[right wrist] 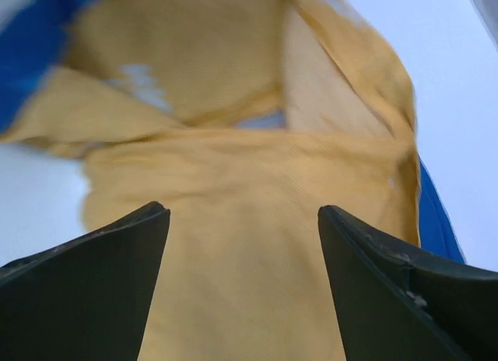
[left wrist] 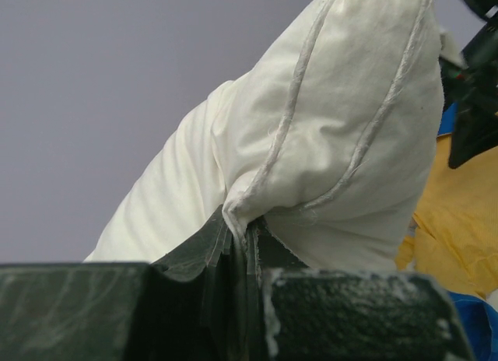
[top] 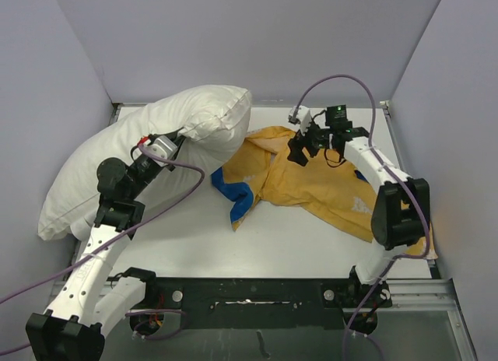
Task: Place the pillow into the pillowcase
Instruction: Stuff the pillow into the pillowcase.
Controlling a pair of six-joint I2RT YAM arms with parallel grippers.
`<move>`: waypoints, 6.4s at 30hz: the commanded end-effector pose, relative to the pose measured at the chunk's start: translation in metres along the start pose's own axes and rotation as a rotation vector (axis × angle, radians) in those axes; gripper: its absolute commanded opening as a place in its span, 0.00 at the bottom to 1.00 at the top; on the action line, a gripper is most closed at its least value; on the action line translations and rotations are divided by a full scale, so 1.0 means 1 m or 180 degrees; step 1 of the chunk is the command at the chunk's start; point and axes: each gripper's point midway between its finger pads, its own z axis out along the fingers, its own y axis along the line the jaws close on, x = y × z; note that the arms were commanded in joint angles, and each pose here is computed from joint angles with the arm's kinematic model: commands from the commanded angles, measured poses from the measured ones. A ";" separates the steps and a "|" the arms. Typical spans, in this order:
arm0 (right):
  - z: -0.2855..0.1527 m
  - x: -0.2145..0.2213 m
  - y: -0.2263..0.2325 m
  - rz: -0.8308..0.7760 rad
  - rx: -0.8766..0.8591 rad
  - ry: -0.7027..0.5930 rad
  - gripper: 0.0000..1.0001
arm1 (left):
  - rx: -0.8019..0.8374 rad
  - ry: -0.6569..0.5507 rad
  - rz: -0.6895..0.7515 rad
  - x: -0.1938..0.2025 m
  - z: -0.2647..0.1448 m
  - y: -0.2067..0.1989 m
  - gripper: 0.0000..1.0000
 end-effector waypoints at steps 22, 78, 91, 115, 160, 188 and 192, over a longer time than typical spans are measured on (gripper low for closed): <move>0.038 0.076 0.150 -0.1900 -0.1010 0.0709 0.55 | -0.0486 -0.0565 0.0267 -0.054 -0.014 0.035 0.00; 0.106 -0.017 0.079 -0.0025 -0.0548 0.0364 0.87 | -0.0580 -0.0741 0.0303 -0.074 -0.037 0.029 0.00; 0.101 -0.051 -0.018 0.0498 0.0076 -0.0053 0.00 | -0.0280 -0.0817 0.0067 -0.089 -0.049 0.006 0.00; 0.058 -0.075 -0.034 0.1003 -0.0388 -0.0667 0.00 | 0.2226 0.0091 -0.1407 -0.013 -0.050 -0.143 0.00; -0.018 -0.057 0.033 0.0715 -0.0759 -0.0428 0.00 | 0.2303 0.0991 -0.1613 -0.041 -0.001 -0.189 0.95; -0.010 -0.082 0.011 0.0864 -0.0835 -0.0514 0.00 | 0.2580 0.2743 -0.2427 0.178 0.115 -0.129 0.12; -0.017 -0.097 0.003 0.0796 -0.0806 -0.0580 0.00 | 0.2505 0.2529 -0.2394 0.154 0.124 -0.112 0.00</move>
